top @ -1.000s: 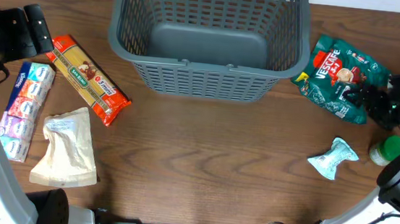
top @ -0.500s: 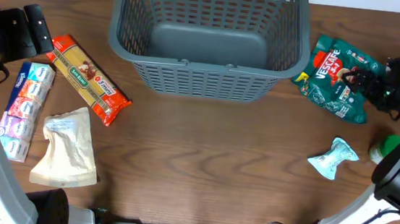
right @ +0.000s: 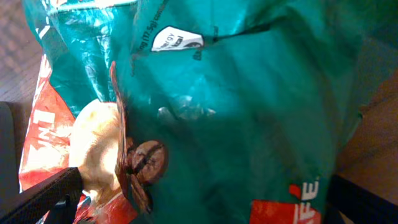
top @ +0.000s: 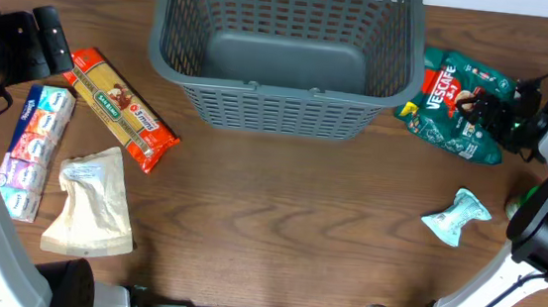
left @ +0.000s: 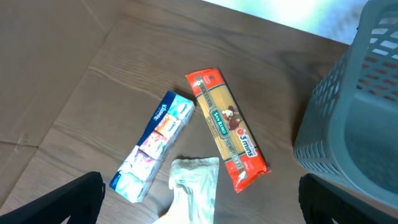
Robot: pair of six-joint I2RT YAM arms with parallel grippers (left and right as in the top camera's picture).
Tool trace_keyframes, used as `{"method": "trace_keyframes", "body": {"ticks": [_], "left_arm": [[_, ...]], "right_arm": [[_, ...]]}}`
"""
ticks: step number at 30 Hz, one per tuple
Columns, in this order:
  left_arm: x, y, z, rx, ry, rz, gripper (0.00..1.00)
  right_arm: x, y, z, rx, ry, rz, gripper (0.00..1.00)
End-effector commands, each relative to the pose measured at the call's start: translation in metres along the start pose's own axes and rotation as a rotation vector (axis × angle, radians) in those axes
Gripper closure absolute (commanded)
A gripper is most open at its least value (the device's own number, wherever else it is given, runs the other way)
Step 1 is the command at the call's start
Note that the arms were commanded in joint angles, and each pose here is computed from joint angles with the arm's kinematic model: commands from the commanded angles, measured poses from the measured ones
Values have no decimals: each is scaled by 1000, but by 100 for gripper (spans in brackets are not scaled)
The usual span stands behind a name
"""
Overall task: Pack container
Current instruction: 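Grasp the green Nescafe bag with the right gripper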
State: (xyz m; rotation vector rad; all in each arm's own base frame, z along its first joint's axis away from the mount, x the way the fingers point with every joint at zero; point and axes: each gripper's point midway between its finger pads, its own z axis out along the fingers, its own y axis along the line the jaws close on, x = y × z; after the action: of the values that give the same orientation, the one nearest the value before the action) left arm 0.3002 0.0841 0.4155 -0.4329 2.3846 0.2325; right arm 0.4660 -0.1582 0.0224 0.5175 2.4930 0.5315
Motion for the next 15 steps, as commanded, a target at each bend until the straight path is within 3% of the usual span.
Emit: {"method": "trace_keyframes", "body": {"ticks": [1, 3, 8, 9, 15], "left_arm": [[6, 0, 0, -3, 26, 17, 1], [6, 0, 0, -3, 26, 17, 1], [6, 0, 0, -3, 26, 16, 1], [6, 0, 0, -3, 26, 17, 1], [6, 0, 0, -3, 26, 16, 1]], "right_arm": [[23, -3, 22, -21, 73, 53, 1], [24, -3, 22, -22, 76, 55, 11], [28, -2, 22, -24, 91, 79, 94], [29, -1, 22, -28, 96, 85, 99], [21, 18, -1, -41, 108, 88, 99]]}}
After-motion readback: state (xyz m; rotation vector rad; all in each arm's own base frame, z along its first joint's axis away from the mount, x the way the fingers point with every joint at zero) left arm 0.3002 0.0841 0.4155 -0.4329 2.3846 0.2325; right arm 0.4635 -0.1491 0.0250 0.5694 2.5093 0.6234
